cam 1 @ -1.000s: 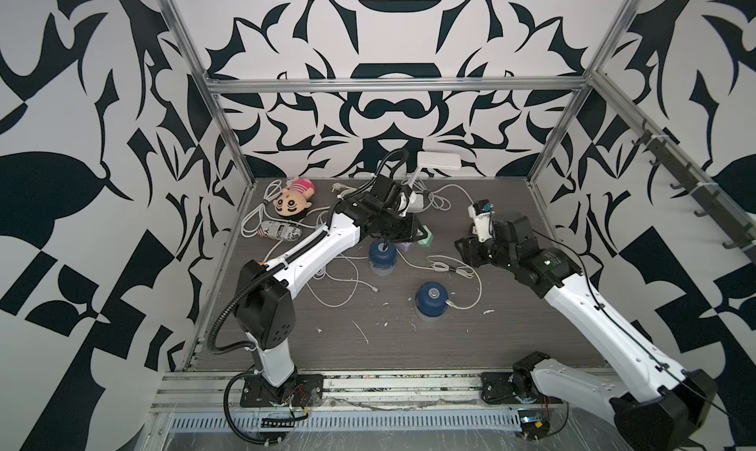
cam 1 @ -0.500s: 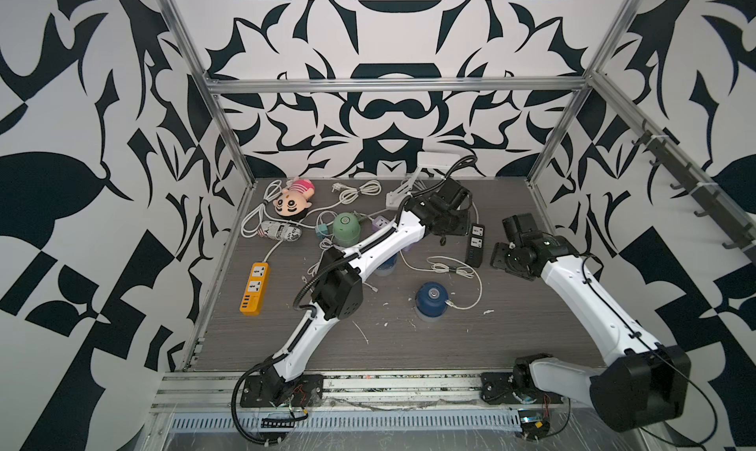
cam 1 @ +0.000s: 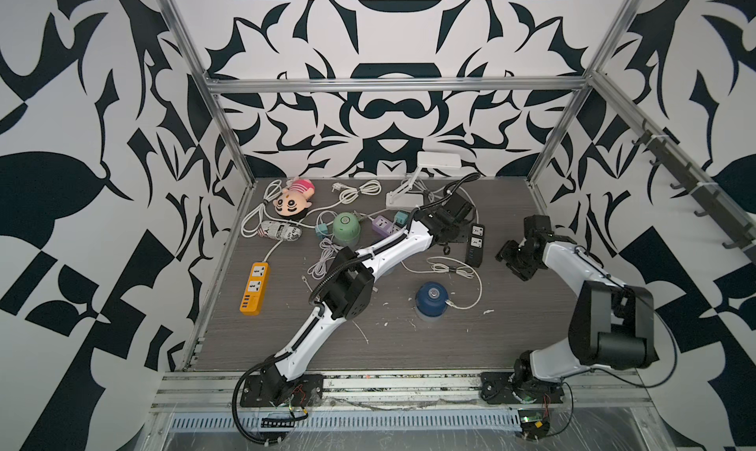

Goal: Charge the cordless meat grinders
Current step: Move the socket to the center of the board.

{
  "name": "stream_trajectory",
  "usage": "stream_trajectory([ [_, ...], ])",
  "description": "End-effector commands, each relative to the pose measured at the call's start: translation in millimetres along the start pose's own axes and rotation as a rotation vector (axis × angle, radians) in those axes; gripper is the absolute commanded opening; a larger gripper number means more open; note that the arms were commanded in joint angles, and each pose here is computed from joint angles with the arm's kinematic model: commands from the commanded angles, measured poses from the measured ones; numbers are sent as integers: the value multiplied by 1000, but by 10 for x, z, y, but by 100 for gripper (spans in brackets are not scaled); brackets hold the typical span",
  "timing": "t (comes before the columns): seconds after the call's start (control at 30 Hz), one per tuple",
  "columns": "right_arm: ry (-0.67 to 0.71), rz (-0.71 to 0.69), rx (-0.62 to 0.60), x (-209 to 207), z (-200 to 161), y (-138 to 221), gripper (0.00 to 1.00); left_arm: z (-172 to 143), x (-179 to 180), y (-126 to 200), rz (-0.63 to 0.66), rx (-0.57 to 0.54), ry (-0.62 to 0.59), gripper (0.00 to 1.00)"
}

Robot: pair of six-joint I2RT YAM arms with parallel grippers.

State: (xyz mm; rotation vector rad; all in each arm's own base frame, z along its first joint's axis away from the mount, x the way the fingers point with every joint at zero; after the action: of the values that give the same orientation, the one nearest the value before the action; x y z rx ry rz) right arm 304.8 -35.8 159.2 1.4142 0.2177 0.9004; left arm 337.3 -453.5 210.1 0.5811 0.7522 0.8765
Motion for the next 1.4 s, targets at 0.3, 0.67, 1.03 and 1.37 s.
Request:
stream_trajectory([
  [0.3, 55, 226, 29, 562, 410, -285, 67, 247, 273, 795, 2, -173, 35, 0],
  [0.67, 214, 132, 85, 1040, 353, -652, 55, 199, 515, 896, 2, -162, 62, 0],
  [1.03, 253, 173, 115, 1505, -263, -736, 48, 197, 677, 945, 21, -169, 86, 0],
  [1.37, 231, 232, 37, 1327, -134, -172, 61, 212, 611, 743, -6, -86, -57, 0],
])
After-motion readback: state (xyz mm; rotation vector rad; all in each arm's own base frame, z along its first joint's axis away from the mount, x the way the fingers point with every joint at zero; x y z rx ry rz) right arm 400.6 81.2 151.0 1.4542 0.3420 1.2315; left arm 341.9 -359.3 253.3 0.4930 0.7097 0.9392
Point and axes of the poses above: each gripper's point midway between its finger pads, its own y axis back along the fingers, its own x axis along the line the jaws close on, z = x × y, the point moved 10 cm from there along y, back along the fingers, and after that the axes turned 6 degrees about -y, right-handed, at the moved point
